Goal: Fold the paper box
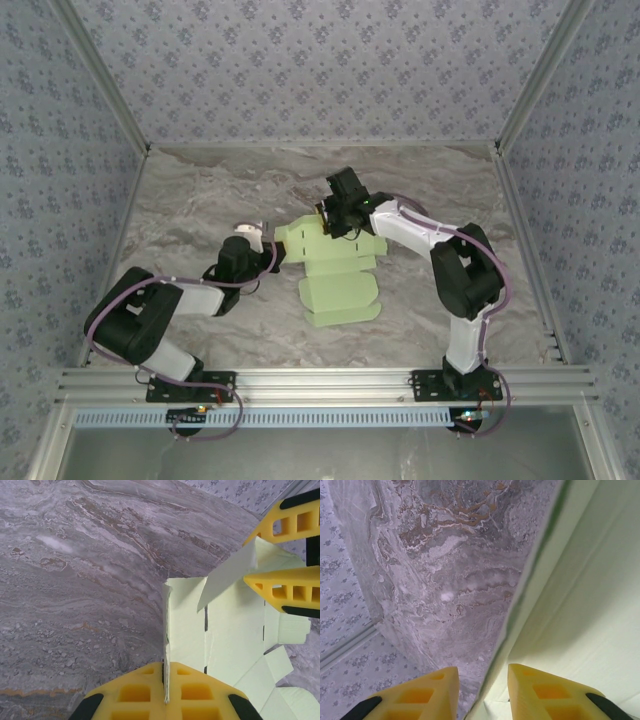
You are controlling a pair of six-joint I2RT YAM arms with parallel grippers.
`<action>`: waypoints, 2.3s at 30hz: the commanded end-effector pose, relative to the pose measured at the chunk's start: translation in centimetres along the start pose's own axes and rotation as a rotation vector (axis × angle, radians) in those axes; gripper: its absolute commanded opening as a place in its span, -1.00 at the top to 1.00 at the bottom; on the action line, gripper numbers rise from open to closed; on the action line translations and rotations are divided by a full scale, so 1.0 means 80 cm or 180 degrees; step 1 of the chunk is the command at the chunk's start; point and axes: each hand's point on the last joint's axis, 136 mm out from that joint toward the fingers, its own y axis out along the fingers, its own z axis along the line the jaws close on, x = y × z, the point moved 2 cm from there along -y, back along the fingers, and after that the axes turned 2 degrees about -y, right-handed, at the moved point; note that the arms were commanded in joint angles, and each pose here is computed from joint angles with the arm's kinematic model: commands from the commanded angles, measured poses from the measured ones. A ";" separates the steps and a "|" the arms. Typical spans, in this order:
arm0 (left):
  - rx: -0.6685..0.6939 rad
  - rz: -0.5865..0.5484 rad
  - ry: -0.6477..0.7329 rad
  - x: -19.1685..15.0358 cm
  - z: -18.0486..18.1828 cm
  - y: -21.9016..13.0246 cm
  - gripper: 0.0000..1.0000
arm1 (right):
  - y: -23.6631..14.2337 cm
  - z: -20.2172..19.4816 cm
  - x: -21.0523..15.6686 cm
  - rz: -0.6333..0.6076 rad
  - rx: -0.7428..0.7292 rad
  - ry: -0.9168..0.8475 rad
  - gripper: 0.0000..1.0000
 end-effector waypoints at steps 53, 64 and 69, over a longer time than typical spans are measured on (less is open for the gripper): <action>-0.0141 0.0756 -0.0087 0.005 -0.004 0.037 -0.58 | -0.017 -0.001 -0.036 -0.0023 0.0563 -0.0411 0.94; 0.0007 0.0457 0.0003 0.014 -0.012 -0.017 -0.65 | -0.019 0.016 -0.023 0.0006 0.1468 -0.0892 1.00; 0.0052 0.0352 -0.0020 0.011 -0.005 -0.038 -0.66 | -0.020 0.020 -0.022 0.0222 0.1735 -0.1056 1.00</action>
